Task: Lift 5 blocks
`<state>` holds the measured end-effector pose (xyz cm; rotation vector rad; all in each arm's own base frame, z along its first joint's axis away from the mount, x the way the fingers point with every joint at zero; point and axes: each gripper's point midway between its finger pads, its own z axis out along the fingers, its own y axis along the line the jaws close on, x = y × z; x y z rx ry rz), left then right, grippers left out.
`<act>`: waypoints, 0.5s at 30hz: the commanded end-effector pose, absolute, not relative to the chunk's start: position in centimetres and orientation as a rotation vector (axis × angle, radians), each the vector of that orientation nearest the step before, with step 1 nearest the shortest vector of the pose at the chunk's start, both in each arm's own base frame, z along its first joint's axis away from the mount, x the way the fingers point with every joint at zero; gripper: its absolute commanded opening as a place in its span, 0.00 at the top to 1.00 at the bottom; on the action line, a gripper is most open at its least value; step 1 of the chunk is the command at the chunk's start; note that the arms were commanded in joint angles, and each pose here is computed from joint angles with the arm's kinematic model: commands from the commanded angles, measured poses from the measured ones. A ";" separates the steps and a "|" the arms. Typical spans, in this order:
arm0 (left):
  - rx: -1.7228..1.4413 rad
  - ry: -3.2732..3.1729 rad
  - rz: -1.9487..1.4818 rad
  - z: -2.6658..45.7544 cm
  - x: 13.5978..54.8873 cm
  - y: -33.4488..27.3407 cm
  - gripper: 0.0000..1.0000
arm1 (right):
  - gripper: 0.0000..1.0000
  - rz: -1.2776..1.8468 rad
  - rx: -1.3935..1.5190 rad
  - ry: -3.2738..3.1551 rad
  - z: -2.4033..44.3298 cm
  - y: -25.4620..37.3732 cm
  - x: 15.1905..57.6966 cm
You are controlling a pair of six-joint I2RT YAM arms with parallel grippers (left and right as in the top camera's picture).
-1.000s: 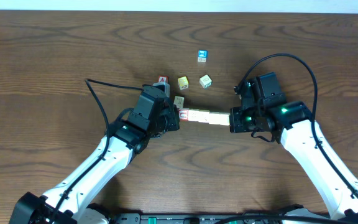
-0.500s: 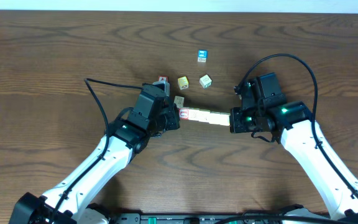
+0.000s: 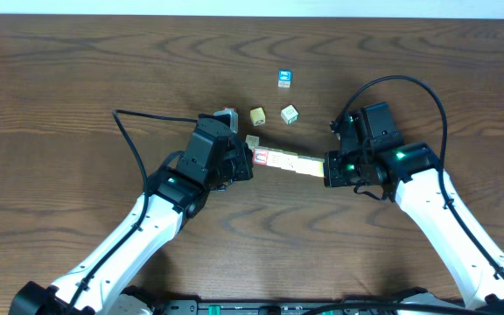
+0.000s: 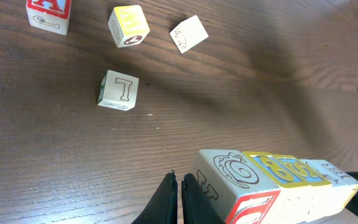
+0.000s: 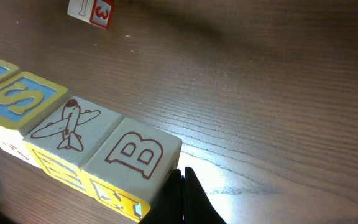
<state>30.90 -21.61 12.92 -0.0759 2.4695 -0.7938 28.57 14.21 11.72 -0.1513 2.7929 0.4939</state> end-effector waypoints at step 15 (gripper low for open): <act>0.081 2.451 -1.045 16.1 28.8 -25.6 0.93 | 0.99 0.787 -0.255 2.695 15.5 18.3 28.5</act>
